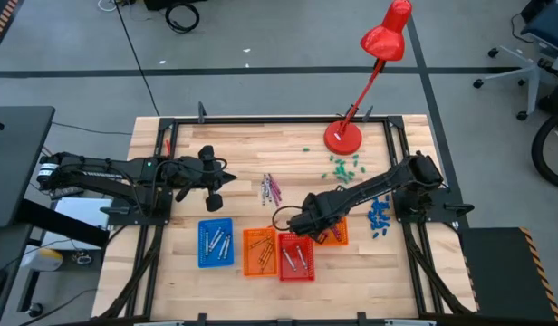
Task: Sort crayons
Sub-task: Put the red crayon into the right orange bin
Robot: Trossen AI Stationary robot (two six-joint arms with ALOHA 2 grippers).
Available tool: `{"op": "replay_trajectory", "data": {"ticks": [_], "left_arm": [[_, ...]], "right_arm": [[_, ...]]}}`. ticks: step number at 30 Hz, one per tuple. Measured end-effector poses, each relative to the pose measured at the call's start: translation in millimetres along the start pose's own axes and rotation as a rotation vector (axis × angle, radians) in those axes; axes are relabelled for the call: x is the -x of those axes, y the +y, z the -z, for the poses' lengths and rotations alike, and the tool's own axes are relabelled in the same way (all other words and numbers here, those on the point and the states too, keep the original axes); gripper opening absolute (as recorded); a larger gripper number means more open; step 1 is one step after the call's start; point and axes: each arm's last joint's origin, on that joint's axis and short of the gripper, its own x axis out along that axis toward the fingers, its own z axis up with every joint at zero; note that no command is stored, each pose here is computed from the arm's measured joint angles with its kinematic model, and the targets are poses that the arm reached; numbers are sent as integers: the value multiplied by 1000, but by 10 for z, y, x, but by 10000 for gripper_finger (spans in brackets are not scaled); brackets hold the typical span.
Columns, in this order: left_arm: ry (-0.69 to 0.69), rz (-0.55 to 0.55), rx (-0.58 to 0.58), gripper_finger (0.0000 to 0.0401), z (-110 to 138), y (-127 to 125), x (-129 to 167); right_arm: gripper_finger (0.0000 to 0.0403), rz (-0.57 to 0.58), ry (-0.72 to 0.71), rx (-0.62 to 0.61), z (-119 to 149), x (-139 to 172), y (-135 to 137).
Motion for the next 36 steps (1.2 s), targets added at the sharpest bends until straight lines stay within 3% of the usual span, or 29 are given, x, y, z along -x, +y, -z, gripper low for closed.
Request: {"op": "replay_trajectory", "data": {"ticks": [8, 14, 17, 25, 36], "left_arm": [[0, 0, 0, 7, 0, 0, 0], [-1, 0, -4, 7, -1, 0, 1], [-10, 0, -2, 7, -10, 0, 1], [-22, 0, 0, 7, -21, 0, 1], [-21, 0, -1, 7, -21, 0, 0]], "right_arm": [[72, -3, 63, 11, 24, -144, -49], [100, -106, 10, 4, -28, 145, -178], [103, -136, -101, -11, -98, 292, -239], [103, -289, -390, 37, -512, 347, -164], [108, -280, -513, 137, -1204, -164, -99]]}}
